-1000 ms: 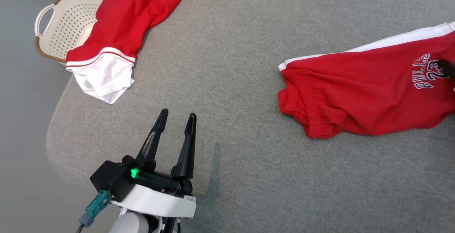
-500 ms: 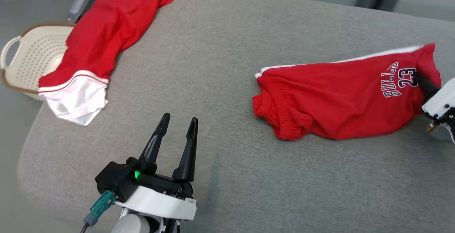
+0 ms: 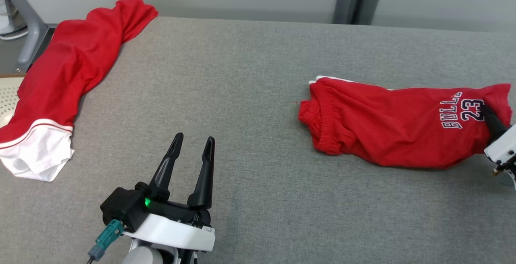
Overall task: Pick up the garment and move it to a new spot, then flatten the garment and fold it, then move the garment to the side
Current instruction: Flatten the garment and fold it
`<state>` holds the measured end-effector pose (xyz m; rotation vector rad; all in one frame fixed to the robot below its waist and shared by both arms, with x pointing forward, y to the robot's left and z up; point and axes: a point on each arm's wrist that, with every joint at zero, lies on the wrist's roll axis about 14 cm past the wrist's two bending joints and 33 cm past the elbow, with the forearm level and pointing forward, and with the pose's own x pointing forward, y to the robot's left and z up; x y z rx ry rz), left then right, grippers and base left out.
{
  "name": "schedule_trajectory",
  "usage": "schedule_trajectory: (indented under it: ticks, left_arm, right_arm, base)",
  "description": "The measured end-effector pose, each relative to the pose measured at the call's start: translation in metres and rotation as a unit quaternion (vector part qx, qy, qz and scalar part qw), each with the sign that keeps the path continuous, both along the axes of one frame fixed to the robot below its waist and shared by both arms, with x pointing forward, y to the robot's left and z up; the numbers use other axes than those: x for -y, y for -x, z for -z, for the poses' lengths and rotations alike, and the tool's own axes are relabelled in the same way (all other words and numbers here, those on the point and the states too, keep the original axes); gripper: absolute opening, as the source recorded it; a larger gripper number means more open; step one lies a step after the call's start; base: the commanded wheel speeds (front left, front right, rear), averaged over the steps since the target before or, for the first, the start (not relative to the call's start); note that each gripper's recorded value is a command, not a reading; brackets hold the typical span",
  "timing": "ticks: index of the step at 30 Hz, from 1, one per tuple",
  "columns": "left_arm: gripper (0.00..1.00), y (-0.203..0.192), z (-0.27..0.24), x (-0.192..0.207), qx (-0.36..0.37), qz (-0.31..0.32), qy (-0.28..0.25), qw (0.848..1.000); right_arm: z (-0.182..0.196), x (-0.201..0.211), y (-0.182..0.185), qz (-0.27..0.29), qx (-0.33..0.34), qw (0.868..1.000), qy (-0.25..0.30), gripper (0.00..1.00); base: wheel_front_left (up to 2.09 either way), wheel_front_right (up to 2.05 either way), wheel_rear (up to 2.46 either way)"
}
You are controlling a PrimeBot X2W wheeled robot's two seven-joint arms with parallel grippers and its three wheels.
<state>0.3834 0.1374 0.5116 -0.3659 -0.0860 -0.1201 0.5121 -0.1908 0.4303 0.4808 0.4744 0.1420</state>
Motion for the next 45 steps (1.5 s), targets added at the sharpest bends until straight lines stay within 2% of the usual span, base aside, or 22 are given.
schedule_trajectory:
  ticks: [4, 9, 17, 22, 28, 29, 30, 31, 32, 38, 45]
  left_arm:
    - [1.0, 0.0, -0.004, 0.006, 0.006, 0.009, 0.001, 1.0]
    - [1.0, 0.003, -0.004, 0.008, 0.006, 0.012, 0.003, 1.0]
    - [1.0, 0.009, -0.002, -0.001, 0.001, -0.003, 0.006, 1.0]
    - [1.0, 0.015, -0.002, -0.013, -0.002, -0.022, 0.005, 1.0]
    - [1.0, 0.022, -0.003, -0.025, -0.003, -0.043, 0.003, 0.999]
    - [1.0, 0.022, -0.002, -0.026, -0.003, -0.045, 0.003, 0.999]
    - [1.0, 0.023, -0.002, -0.026, -0.004, -0.045, 0.003, 0.999]
    - [1.0, 0.023, -0.001, -0.026, -0.005, -0.045, 0.003, 0.999]
    - [1.0, 0.023, -0.001, -0.026, -0.006, -0.046, 0.003, 0.999]
    - [1.0, 0.018, -0.001, -0.018, -0.005, -0.033, 0.005, 0.999]
    - [1.0, 0.015, -0.001, -0.004, -0.004, -0.012, 0.01, 1.0]
  right_arm:
    - [-0.013, 0.018, 0.003, 0.016, 0.029, 0.999, 0.023, 0.0]
    - [-0.033, 0.001, -0.006, -0.014, 0.063, 0.997, 0.042, 0.0]
    - [-0.049, -0.09, -0.021, -0.111, 0.073, 0.991, 0.02, 0.0]
    - [-0.03, -0.142, -0.011, -0.172, 0.026, 0.984, 0.02, 0.0]
    - [-0.018, -0.182, -0.002, -0.213, 0.002, 0.977, 0.022, 0.0]
    - [-0.016, -0.186, 0.0, -0.217, -0.002, 0.976, 0.024, 0.08]
    - [-0.014, -0.189, 0.002, -0.221, -0.005, 0.975, 0.027, 0.29]
    - [-0.011, -0.192, 0.004, -0.227, -0.011, 0.973, 0.032, 0.56]
    - [-0.009, -0.195, 0.007, -0.231, -0.015, 0.972, 0.032, 1.0]
    - [-0.018, -0.2, 0.011, -0.235, 0.004, 0.972, 0.025, 1.0]
    - [-0.061, -0.178, 0.002, -0.2, 0.093, 0.975, -0.001, 1.0]
  base:
    - [0.0, 0.0, 0.0]
    - [0.0, 0.0, 0.0]
    - [0.0, 0.0, 0.0]
    - [0.0, 0.0, 0.0]
    - [0.0, 0.0, 0.0]
    - [0.0, 0.0, 0.0]
    - [0.0, 0.0, 0.0]
    - [0.0, 0.0, 0.0]
    - [0.0, 0.0, 0.0]
    - [0.0, 0.0, 0.0]
    - [0.0, 0.0, 0.0]
